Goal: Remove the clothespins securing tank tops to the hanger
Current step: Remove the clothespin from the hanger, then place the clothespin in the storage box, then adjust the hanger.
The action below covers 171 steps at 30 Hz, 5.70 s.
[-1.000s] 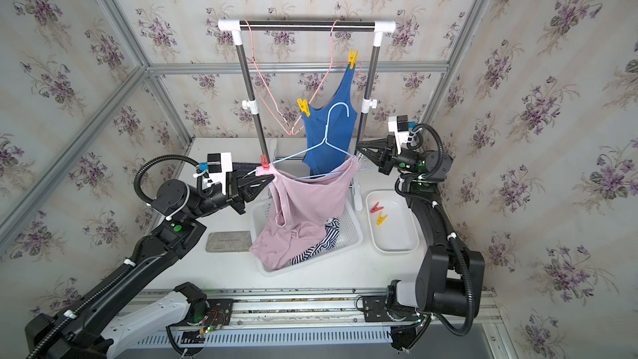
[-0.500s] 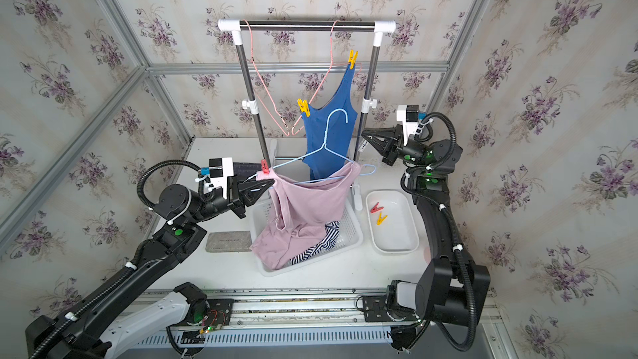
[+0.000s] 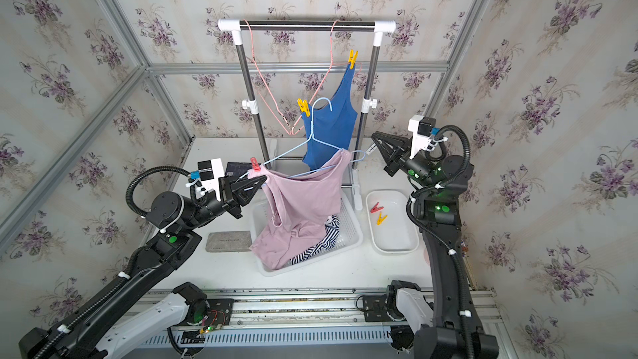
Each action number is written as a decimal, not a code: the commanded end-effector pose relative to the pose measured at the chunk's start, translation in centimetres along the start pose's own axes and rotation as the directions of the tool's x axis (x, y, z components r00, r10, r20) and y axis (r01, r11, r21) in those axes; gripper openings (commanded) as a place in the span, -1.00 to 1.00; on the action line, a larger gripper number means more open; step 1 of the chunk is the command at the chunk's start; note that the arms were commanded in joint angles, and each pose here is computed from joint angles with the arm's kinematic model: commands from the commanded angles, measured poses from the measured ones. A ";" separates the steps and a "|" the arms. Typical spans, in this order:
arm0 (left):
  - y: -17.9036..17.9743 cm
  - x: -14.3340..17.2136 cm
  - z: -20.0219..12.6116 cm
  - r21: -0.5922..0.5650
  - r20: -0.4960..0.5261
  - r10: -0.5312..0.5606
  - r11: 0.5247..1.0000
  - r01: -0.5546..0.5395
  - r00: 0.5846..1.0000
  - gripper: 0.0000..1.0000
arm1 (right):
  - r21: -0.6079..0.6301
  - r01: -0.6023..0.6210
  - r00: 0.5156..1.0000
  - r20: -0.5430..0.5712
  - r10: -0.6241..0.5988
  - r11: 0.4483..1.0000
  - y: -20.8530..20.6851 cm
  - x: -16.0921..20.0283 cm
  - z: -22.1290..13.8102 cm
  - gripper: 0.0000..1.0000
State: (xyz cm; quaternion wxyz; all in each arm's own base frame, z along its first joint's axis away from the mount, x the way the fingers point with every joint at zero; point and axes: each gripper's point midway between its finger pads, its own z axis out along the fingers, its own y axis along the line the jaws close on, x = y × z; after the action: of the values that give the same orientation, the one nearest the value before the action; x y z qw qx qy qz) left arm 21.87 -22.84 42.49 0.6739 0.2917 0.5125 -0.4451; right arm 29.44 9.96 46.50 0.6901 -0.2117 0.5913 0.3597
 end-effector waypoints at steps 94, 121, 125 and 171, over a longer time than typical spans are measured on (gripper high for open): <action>-0.2 2.5 3.6 -0.066 -0.044 0.114 0.991 -0.117 0.992 -1.00 | 0.905 -0.208 0.769 -0.083 0.634 0.370 -15.1 33.4 -14.9 -0.86; -2.7 5.1 5.3 -0.195 -0.169 0.402 0.882 -0.430 0.900 -1.00 | 0.286 -0.308 0.951 0.116 0.286 0.907 -1.8 9.1 -4.8 0.36; -3.9 5.7 5.7 -0.169 -0.189 0.448 0.861 -0.479 0.874 -1.00 | 0.189 -0.305 0.952 0.079 0.295 0.933 -0.4 7.1 -2.2 0.40; -8.9 7.1 5.6 -0.064 -0.272 0.405 0.898 -0.436 0.873 0.99 | -0.005 -0.180 0.981 0.075 0.180 0.984 4.1 4.8 2.2 -1.00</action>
State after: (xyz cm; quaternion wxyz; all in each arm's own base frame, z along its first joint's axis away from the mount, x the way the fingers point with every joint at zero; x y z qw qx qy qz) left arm 16.89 -34.02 38.46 0.7154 0.4097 0.5279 -0.2040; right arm 28.37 15.38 42.14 0.6660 -0.1313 0.5908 0.4360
